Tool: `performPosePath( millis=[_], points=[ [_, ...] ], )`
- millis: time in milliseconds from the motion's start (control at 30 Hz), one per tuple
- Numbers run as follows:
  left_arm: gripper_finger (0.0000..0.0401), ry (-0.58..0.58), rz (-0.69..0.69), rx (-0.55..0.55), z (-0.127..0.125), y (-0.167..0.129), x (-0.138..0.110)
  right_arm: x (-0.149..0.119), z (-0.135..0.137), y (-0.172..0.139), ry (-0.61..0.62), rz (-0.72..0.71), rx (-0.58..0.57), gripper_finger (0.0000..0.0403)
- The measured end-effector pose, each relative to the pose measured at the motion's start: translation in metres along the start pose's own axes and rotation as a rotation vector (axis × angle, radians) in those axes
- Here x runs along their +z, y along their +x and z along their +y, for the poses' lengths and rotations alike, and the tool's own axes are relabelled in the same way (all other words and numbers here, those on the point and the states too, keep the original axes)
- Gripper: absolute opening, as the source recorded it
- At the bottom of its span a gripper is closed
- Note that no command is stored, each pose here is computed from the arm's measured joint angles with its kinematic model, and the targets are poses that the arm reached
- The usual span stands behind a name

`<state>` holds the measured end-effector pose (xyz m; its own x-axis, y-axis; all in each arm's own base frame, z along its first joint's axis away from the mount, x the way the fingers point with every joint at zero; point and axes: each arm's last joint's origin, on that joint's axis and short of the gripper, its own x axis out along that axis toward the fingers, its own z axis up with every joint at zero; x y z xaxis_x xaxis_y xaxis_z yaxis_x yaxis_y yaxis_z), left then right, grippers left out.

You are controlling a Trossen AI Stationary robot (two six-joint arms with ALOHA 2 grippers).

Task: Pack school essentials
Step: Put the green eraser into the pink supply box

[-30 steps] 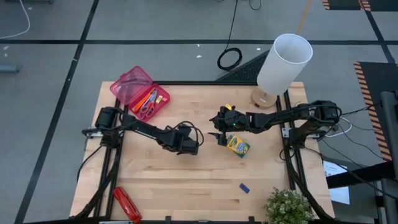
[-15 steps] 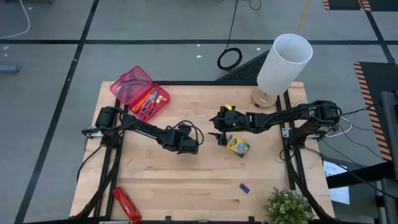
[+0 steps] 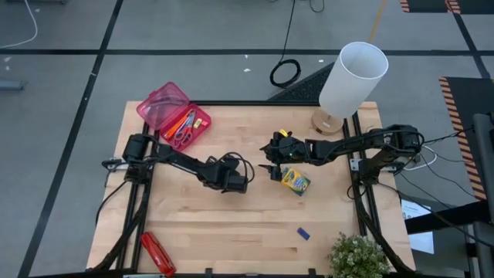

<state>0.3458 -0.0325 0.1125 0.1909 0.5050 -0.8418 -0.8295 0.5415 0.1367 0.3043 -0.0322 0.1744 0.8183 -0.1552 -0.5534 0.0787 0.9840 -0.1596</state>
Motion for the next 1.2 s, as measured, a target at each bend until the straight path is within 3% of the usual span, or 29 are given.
performPosePath(
  millis=[167,300,767,1067,1200],
  points=[
    [0.0092,0.024,-0.002,0.001,0.000,0.000,0.000,0.000,0.000,0.000,-0.005,0.000,-0.001,0.0290],
    [0.0069,0.050,-0.001,0.002,0.000,0.000,0.000,0.000,0.000,0.000,-0.004,0.000,-0.001,0.0290],
    [0.0076,0.137,-0.015,-0.011,0.003,-0.009,0.008,0.000,0.000,0.000,-0.016,0.001,-0.003,0.0290],
    [0.0076,0.201,-0.046,-0.022,0.028,-0.043,0.033,0.000,0.000,0.000,-0.019,0.002,-0.003,0.0290],
    [0.0076,0.170,-0.051,-0.069,0.036,-0.057,0.042,-0.002,0.000,0.000,-0.020,0.019,0.000,0.0290]
  ],
)
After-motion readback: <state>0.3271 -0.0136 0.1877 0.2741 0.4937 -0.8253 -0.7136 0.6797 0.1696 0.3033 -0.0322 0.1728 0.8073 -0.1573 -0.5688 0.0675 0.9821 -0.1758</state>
